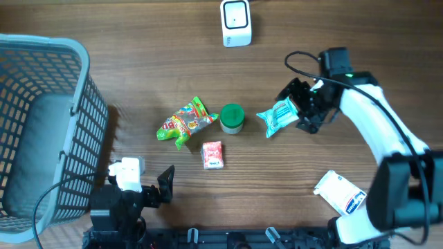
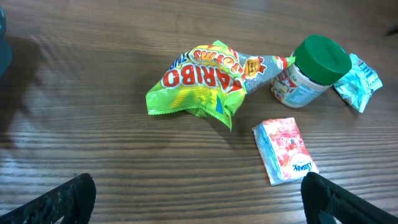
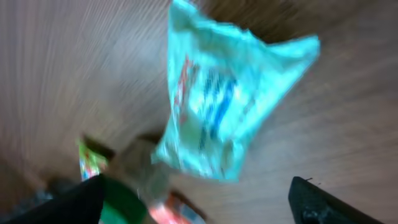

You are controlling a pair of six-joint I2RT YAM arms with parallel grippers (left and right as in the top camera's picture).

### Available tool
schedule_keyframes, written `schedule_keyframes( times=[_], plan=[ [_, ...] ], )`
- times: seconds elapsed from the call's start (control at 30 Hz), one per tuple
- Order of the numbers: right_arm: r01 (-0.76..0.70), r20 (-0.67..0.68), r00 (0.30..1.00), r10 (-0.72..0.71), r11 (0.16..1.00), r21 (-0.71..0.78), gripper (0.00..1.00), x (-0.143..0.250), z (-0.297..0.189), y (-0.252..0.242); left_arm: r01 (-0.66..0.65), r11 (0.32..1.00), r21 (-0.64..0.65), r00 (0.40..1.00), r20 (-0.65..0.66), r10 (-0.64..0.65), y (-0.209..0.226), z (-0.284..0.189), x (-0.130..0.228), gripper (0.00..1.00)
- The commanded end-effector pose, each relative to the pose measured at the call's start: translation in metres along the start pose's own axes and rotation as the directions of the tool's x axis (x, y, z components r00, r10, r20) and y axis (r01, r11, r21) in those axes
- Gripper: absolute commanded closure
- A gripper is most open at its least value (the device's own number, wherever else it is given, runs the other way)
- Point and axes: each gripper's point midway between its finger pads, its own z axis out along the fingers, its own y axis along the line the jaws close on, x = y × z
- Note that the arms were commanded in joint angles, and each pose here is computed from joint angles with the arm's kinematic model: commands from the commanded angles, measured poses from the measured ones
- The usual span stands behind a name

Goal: Scan the item barcode
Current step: 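Reach right gripper forward and grasp the light-blue wipes pack, then lift wipes pack with right gripper and hold it before the white scanner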

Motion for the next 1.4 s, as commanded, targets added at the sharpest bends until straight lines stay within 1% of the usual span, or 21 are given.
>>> schedule_keyframes(
  times=[0.0,0.07,0.2,0.3,0.43,0.47,0.57,0.63,0.67,0.73,0.77,0.8,0.9,1.03,1.13,1.17,1.23,1.27,1.37],
  plan=[
    [-0.152,0.018,0.988,0.152,0.988,-0.003,0.15,-0.011,0.024,0.009,-0.02,1.0,0.015,1.0,0.007,0.02,-0.003,-0.001,-0.001,0.0],
    [-0.196,0.033,0.98,0.196,0.98,-0.016,0.18,-0.017,0.031,0.012,-0.02,1.0,0.015,1.0,0.007,0.02,-0.003,-0.001,-0.001,0.0],
    [-0.25,0.091,0.964,0.25,0.968,-0.011,0.18,-0.026,0.031,0.01,-0.02,1.0,0.015,1.0,0.007,0.02,-0.003,-0.001,-0.001,0.0],
    [-0.199,0.107,0.974,0.201,0.98,-0.029,0.18,-0.021,0.038,0.024,-0.02,1.0,0.015,1.0,0.007,0.02,-0.003,-0.001,-0.001,0.0],
    [-0.164,0.164,0.973,0.161,0.986,0.006,0.18,-0.013,0.059,0.03,-0.02,1.0,0.015,1.0,0.007,0.02,-0.003,-0.001,-0.001,0.0],
    [-0.185,0.19,0.966,0.176,0.982,0.028,0.22,-0.013,0.063,0.026,-0.02,1.0,0.015,1.0,0.007,0.02,-0.003,-0.001,-0.001,0.0],
    [-0.232,0.245,0.948,0.201,0.967,0.106,0.44,-0.017,0.071,0.006,-0.02,1.0,0.015,1.0,0.007,0.02,-0.003,-0.001,-0.001,0.0],
    [-0.231,0.247,0.951,0.188,0.961,0.155,0.59,-0.014,0.07,-0.005,-0.02,1.0,0.015,1.0,0.007,0.02,-0.003,-0.001,-0.001,0.0],
    [-0.217,0.244,0.956,0.163,0.952,0.215,0.7,-0.01,0.068,-0.018,-0.02,1.0,0.015,1.0,0.007,0.02,-0.003,-0.001,-0.001,0.0],
    [-0.195,0.232,0.964,0.133,0.942,0.272,0.81,-0.006,0.067,-0.031,-0.02,1.0,0.015,1.0,0.007,0.02,-0.003,-0.001,-0.001,0.0],
    [-0.191,0.222,0.967,0.124,0.932,0.308,0.91,-0.002,0.066,-0.04,-0.02,1.0,0.015,1.0,0.007,0.02,-0.003,-0.001,-0.001,0.0],
    [-0.187,0.213,0.97,0.12,0.926,0.327,0.95,0.001,0.066,-0.046,-0.02,1.0,0.015,1.0,0.007,0.02,-0.003,-0.001,-0.001,0.0],
    [-0.195,0.199,0.972,0.128,0.91,0.367,0.95,0.007,0.065,-0.058,-0.02,1.0,0.015,1.0,0.007,0.02,-0.003,-0.001,-0.001,0.0],
    [-0.05,0.13,0.991,0.006,0.939,0.339,0.96,0.009,0.061,-0.042,-0.02,1.0,0.015,1.0,0.007,0.02,-0.003,-0.001,-0.001,0.0],
    [0.105,0.116,0.983,-0.142,0.954,0.28,0.96,0.009,0.04,-0.016,-0.02,1.0,0.015,1.0,0.007,0.02,-0.003,-0.001,-0.001,0.0],
    [0.15,0.113,0.976,-0.185,0.953,0.265,0.85,0.01,0.031,-0.009,-0.02,1.0,0.015,1.0,0.007,0.02,-0.003,-0.001,-0.001,0.0],
    [0.15,0.128,0.974,-0.188,0.954,0.258,0.45,0.012,0.016,-0.003,-0.02,1.0,0.015,1.0,0.007,0.02,-0.003,-0.001,-0.001,0.0],
    [0.16,0.137,0.971,-0.198,0.956,0.244,0.01,0.013,0.01,0.002,-0.02,1.0,0.015,1.0,0.007,0.02,-0.003,-0.001,-0.001,0.0],
    [0.215,0.147,0.956,-0.253,0.949,0.232,0.01,0.009,0.007,0.012,-0.02,1.0,0.015,1.0,0.007,0.02,-0.003,-0.001,-0.001,0.0]
  ],
)
